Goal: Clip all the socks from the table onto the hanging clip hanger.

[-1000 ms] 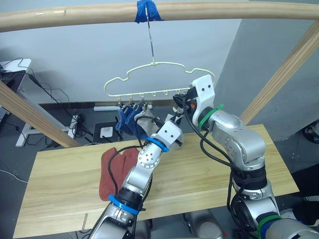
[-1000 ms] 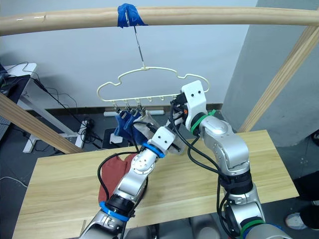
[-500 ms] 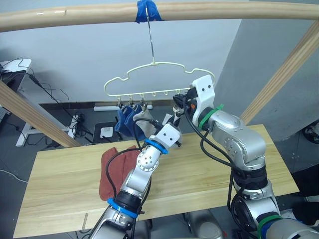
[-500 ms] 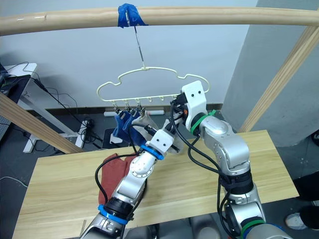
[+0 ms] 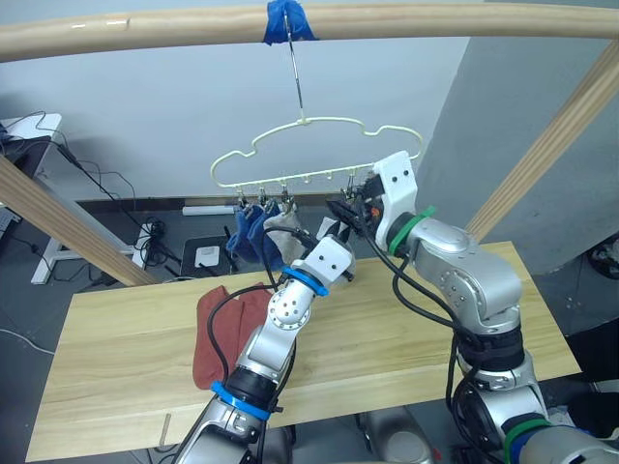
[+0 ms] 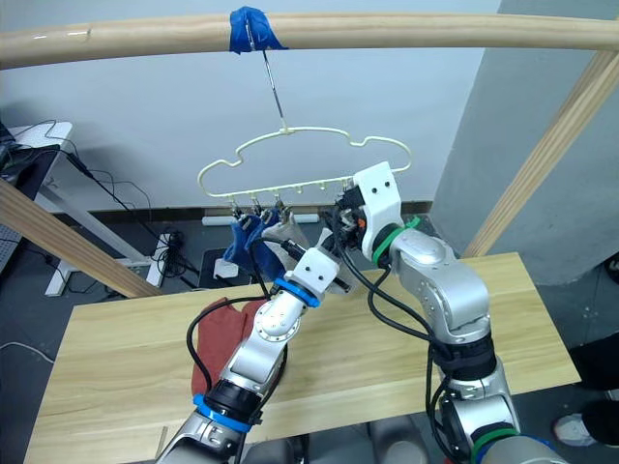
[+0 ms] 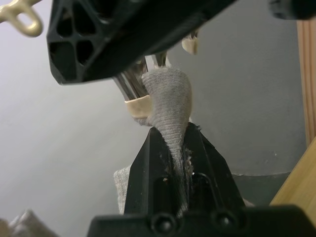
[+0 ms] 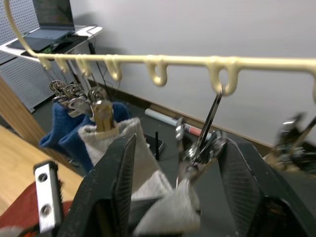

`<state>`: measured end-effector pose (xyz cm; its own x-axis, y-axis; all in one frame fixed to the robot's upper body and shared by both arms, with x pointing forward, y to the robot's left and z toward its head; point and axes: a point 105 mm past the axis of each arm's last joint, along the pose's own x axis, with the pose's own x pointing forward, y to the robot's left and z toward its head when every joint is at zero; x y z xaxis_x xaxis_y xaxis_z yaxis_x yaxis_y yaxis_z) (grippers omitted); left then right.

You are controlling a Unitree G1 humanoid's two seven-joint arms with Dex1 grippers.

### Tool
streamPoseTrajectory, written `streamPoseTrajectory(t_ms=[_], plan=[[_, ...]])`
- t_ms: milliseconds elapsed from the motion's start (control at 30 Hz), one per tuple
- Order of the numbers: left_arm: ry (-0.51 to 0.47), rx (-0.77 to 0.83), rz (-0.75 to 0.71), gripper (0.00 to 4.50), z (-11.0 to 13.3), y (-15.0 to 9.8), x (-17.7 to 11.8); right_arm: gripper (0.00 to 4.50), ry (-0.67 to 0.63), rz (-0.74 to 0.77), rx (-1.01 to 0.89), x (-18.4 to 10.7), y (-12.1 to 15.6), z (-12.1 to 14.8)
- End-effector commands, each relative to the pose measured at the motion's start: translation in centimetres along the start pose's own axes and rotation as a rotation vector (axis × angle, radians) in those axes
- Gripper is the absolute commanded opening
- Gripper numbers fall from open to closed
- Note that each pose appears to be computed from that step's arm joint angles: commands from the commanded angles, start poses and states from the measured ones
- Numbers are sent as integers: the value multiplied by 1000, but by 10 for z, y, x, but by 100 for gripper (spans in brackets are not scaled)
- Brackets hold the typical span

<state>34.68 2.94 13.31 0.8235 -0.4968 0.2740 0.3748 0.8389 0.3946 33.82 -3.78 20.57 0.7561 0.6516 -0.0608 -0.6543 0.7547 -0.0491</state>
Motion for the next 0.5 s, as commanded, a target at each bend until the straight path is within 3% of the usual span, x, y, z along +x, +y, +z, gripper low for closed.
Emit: streamPoseTrajectory(t_ms=[33, 200, 500], plan=[[-26, -60, 19, 115, 8, 5, 0, 237, -57, 70, -32, -13, 13, 14], [-21, -129, -27, 235, 8, 2, -4, 237, -80, 98, -84, -25, 15, 18], [-58, -166, -174, 235, 22, 20, -31, 237, -118, 73, -188, -48, 10, 22]])
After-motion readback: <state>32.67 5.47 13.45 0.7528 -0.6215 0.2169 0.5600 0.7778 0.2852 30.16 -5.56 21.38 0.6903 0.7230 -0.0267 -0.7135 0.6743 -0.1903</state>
